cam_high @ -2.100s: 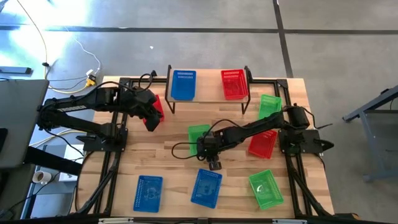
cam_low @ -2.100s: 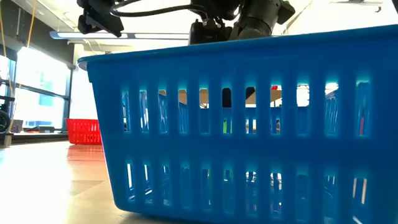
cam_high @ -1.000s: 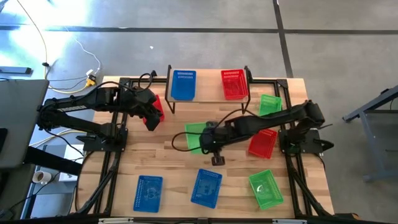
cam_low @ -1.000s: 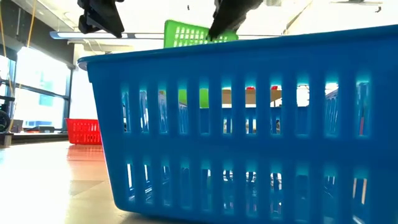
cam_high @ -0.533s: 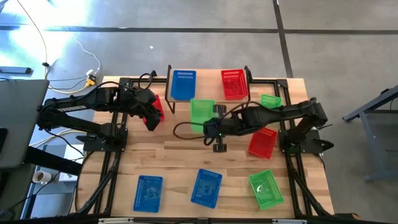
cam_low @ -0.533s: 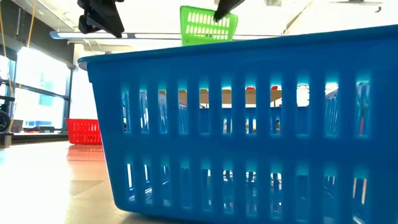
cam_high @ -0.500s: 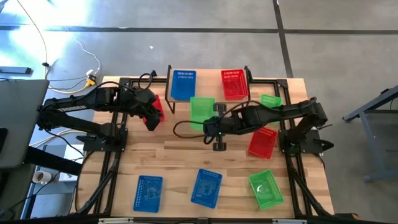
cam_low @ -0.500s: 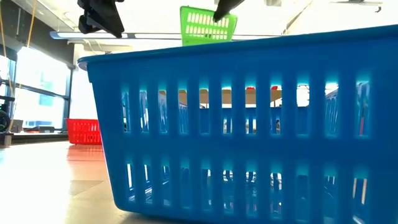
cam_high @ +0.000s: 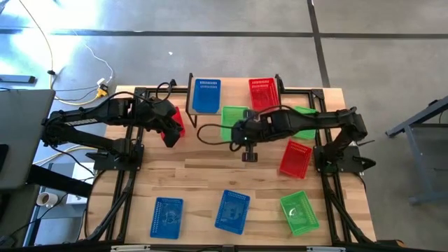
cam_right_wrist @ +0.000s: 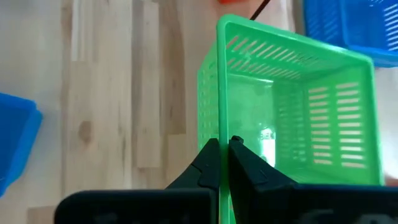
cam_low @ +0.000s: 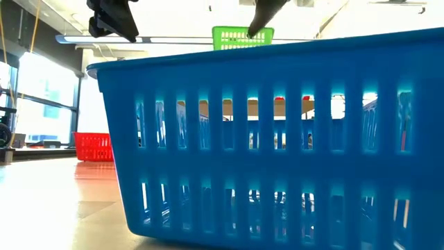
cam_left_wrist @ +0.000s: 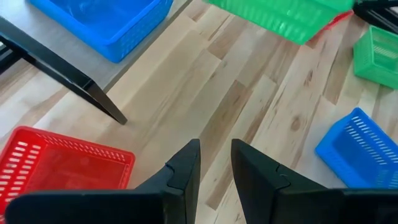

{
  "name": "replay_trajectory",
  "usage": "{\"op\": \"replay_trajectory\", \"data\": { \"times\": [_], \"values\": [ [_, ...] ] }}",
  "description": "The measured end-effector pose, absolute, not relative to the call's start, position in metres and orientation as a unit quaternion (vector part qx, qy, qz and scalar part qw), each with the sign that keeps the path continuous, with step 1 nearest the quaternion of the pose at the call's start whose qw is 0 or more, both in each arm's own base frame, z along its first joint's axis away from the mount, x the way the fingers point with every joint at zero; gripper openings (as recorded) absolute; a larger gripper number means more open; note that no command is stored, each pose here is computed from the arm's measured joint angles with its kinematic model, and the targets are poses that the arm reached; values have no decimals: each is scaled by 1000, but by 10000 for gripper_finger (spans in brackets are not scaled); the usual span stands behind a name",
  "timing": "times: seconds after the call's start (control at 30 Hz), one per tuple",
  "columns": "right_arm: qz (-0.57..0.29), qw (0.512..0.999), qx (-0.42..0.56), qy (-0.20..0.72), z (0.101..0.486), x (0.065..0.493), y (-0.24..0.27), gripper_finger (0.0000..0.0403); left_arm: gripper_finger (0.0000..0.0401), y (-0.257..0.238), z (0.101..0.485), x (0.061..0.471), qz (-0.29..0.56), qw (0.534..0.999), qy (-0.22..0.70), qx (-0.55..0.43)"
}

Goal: Stack baskets on shelf by color
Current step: Put the middle green bin on the shelf

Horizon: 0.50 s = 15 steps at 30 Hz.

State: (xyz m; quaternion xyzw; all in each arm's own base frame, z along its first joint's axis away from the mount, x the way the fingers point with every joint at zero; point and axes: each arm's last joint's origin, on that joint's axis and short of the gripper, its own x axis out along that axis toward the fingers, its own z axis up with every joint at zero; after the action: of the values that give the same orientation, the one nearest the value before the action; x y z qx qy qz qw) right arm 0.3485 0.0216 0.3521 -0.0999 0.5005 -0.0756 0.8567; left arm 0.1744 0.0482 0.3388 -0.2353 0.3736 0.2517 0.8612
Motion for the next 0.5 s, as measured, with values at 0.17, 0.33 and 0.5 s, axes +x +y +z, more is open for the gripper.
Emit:
{"op": "replay_trajectory", "data": {
  "times": [0.17,0.33,0.5],
  "values": [
    [-56,858,-67,506,351,350,7,0,83,48,339,174,250,863,375,-230],
    [-64,856,-67,508,350,350,-5,0,83,48,339,174,250,863,375,-230],
    [-56,856,-64,510,350,350,-17,0,83,48,339,174,250,863,375,-230]
  ]
}}
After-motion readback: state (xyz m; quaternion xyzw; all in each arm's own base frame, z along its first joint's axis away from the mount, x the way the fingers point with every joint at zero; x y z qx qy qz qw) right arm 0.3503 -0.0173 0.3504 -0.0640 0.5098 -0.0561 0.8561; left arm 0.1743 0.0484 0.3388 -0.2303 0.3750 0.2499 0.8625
